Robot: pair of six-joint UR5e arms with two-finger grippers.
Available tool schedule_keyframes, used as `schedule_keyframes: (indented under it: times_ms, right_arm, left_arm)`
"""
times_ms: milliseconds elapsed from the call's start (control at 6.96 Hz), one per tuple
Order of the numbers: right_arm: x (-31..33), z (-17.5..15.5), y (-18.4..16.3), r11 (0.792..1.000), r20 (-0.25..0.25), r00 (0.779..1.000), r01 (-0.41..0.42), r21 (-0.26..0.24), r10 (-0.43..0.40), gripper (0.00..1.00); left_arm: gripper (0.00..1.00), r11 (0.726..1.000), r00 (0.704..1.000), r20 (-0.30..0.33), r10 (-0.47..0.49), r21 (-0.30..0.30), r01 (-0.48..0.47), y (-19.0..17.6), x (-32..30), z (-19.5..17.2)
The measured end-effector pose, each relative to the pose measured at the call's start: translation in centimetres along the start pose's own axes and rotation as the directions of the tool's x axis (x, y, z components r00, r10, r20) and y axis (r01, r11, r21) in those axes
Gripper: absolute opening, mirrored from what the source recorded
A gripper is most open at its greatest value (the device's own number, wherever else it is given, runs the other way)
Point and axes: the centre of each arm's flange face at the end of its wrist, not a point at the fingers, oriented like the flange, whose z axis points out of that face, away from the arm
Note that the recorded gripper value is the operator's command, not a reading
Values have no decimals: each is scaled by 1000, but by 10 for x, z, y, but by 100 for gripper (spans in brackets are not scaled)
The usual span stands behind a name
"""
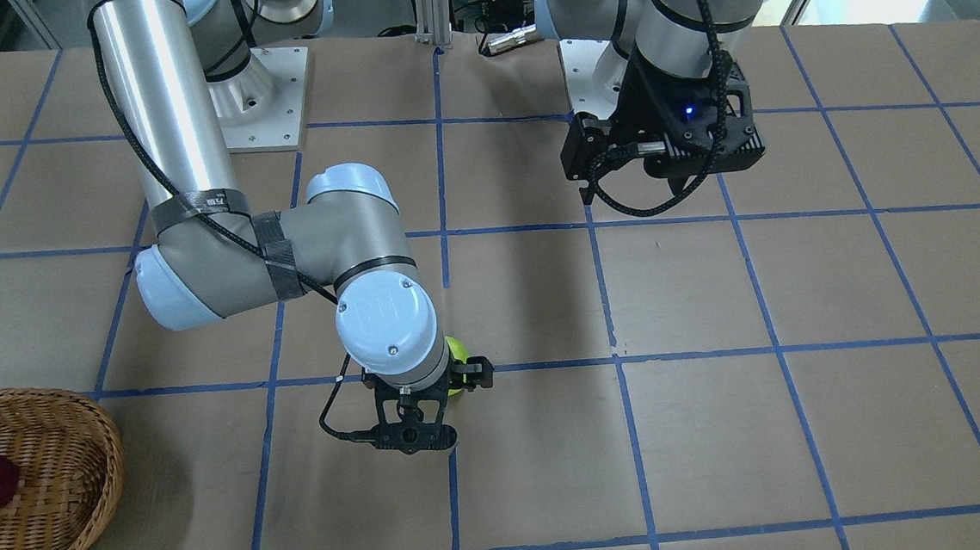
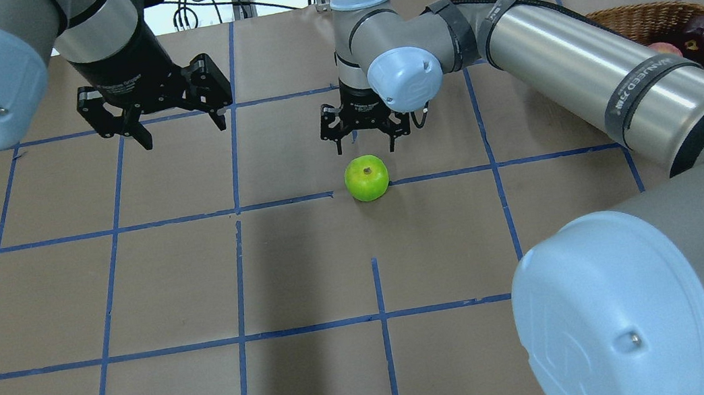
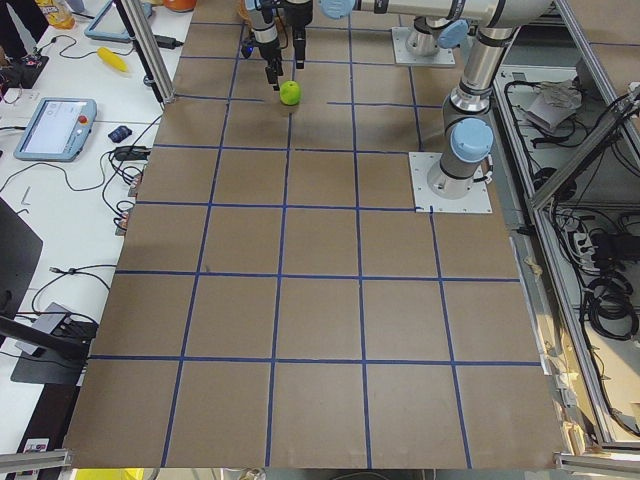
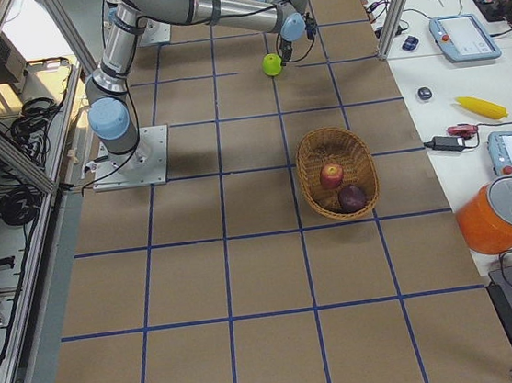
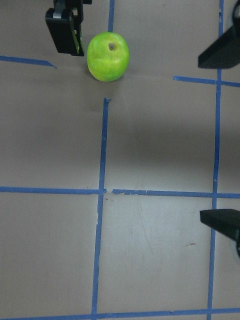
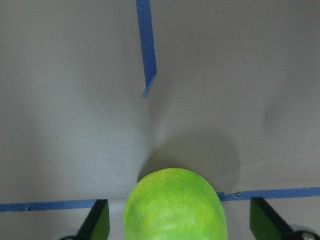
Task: Put all apples into basket
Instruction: 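Lower the right gripper and grasp the green apple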
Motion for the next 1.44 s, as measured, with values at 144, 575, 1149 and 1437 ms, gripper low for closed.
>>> schedule_keyframes:
  times_ms: [144, 575, 1149, 1437]
  right_arm:
    - [1, 11, 3, 1000, -7, 1000, -6, -16, 6, 100]
    - [6, 36, 15, 998, -17, 1000, -12, -66, 11, 100]
    - [7, 53, 25, 995, -3, 1000, -13, -102, 12, 15]
    - [7, 50, 24, 997, 7, 1000, -9, -81, 10, 0]
  left_arm:
    - [100, 1000, 1000, 2, -8, 0, 8, 1, -6, -3]
    - [100, 1000, 1000, 2, -17, 6, 17, 3, -11, -8]
    - [100, 1000, 1000, -3, -20, 4, 20, 2, -12, -7]
    - [100, 1000, 1000, -6, -21, 6, 22, 1, -12, -7]
